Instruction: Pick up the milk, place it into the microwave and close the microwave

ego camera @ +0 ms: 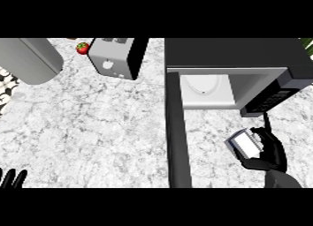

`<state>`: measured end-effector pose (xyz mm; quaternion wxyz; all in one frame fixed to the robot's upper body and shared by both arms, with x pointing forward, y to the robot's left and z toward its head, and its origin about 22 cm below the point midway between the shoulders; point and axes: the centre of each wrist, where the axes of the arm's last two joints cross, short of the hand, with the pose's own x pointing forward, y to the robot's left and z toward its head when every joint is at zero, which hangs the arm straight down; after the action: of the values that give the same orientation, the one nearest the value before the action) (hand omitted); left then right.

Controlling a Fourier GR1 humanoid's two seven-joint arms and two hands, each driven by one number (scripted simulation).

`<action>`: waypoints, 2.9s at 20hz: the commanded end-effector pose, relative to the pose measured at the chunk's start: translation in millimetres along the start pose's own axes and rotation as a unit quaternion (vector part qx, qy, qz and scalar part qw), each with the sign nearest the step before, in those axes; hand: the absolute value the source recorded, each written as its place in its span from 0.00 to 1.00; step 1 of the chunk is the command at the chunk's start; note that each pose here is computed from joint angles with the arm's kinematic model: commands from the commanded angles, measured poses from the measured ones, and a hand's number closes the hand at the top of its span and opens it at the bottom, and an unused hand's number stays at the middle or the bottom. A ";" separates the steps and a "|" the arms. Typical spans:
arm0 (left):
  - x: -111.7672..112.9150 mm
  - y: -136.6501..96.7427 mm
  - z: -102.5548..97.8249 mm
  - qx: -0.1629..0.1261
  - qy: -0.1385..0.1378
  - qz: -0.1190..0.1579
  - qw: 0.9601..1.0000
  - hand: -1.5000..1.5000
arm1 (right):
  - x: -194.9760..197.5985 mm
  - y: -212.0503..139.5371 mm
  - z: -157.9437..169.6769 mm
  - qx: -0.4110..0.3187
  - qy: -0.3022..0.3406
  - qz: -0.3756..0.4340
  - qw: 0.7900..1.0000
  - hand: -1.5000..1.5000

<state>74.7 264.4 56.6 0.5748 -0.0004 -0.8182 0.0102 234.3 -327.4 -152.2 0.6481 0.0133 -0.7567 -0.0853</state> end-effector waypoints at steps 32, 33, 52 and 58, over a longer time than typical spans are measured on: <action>5.3 58.1 28.6 0.018 0.008 0.000 1.000 0.00 | 135.5 161.0 10.4 0.072 -0.087 -0.002 0.994 1.00; -12.8 48.0 28.4 0.026 0.003 -0.002 1.000 0.00 | 161.4 176.1 9.4 0.063 -0.083 0.007 0.995 1.00; -8.3 58.4 14.0 0.004 0.022 -0.007 1.000 0.00 | 70.3 158.4 -111.5 -0.015 -0.036 0.089 0.995 1.00; -12.2 83.4 13.9 0.011 0.021 -0.002 1.000 0.00 | 72.7 133.2 -141.9 -0.012 -0.077 0.123 0.989 1.00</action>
<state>64.3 338.8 39.7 0.5906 0.0081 -0.8068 0.0159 360.2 -209.0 -39.0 0.6101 -0.0835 -0.7876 -0.0223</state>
